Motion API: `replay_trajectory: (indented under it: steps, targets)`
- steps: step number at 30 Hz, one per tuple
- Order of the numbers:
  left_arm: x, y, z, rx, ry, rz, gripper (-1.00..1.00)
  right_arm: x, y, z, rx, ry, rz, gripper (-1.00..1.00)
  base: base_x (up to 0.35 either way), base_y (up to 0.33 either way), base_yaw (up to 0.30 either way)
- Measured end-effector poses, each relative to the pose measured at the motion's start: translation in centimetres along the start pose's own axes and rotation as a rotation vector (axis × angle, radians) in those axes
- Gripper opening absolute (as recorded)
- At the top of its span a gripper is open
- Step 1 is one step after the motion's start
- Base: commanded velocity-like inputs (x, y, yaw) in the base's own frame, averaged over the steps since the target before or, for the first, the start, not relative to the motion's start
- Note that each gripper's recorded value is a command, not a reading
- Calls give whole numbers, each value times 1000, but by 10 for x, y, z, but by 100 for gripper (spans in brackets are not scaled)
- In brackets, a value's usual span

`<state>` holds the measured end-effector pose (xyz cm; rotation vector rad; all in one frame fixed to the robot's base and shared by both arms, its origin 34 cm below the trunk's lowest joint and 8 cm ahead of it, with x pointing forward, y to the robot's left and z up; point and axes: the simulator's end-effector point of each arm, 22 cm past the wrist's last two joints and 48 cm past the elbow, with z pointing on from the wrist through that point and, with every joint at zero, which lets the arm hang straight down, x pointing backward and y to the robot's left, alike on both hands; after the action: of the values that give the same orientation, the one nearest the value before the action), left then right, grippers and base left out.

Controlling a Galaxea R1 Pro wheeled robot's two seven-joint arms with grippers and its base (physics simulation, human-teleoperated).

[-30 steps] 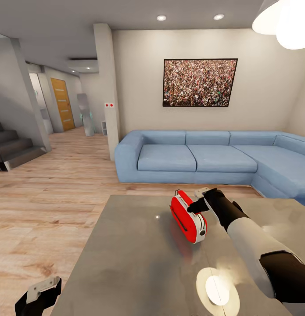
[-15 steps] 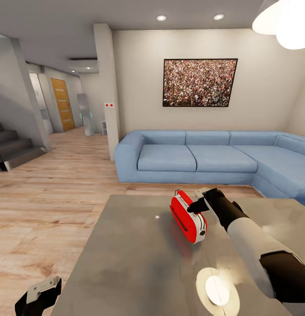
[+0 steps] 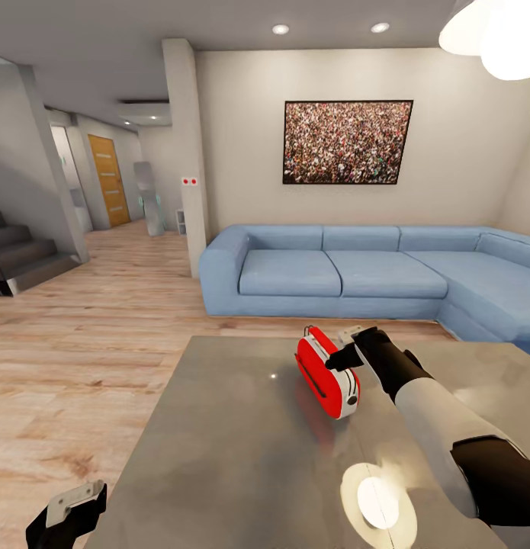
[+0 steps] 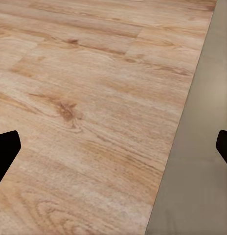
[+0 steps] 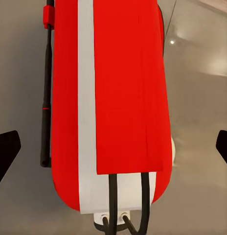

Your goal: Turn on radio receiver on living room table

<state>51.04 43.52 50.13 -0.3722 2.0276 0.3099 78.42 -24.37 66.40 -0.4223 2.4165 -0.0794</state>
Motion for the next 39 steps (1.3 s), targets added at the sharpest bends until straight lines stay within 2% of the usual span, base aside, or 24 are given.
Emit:
replay_trajectory:
  steps: [12, 21, 39]
  targets:
    - [0, 0, 0, 0, 0, 0, 100, -1, -3, 0, 11, -3, -1, 100, 0, 0, 0]
    - [0, 0, 0, 0, -1, 0, 100, -13, -5, 0, 16, -62, -15, 100, 0, 0, 0]
    - [0, 0, 0, 0, 0, 1, 100, -14, -5, 0, 13, -70, -16, 100, 0, 0, 0]
